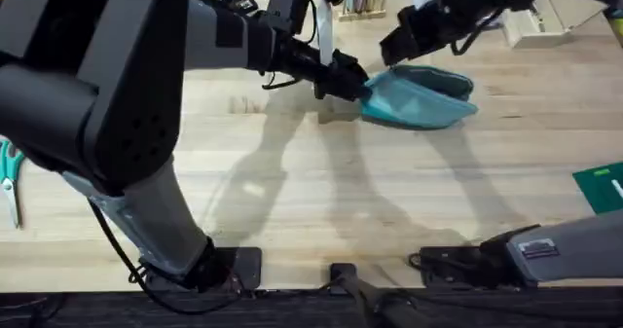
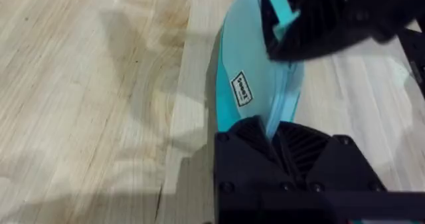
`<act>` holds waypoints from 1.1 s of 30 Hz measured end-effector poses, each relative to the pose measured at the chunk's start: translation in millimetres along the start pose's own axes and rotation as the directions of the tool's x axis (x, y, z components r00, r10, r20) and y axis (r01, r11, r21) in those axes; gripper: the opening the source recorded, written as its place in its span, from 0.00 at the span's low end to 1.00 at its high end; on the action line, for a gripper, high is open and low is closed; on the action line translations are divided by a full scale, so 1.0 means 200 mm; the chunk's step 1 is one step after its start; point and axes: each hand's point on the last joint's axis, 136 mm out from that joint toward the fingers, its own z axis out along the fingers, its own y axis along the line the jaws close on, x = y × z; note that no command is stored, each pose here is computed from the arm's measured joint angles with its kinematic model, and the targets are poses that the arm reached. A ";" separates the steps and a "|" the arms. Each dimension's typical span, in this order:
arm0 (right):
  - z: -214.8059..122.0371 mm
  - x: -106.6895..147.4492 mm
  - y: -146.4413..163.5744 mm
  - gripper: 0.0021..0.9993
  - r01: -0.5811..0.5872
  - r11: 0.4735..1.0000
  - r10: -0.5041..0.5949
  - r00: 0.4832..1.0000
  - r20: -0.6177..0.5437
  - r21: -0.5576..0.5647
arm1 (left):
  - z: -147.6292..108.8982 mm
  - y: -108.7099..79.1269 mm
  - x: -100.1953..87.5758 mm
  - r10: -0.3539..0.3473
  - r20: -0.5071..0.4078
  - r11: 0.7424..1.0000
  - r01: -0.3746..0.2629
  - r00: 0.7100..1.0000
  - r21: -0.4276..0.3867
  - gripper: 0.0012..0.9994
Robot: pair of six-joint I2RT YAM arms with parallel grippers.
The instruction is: Unzip the bag, pick up the pens from the table one at a time and place them inside, then zip the bag closed.
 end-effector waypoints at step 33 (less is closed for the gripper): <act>-0.21 0.30 -0.79 0.03 -0.345 0.919 0.350 0.937 0.005 0.191 | 0.03 -0.06 0.02 -0.037 -0.022 0.999 0.038 0.999 0.036 0.04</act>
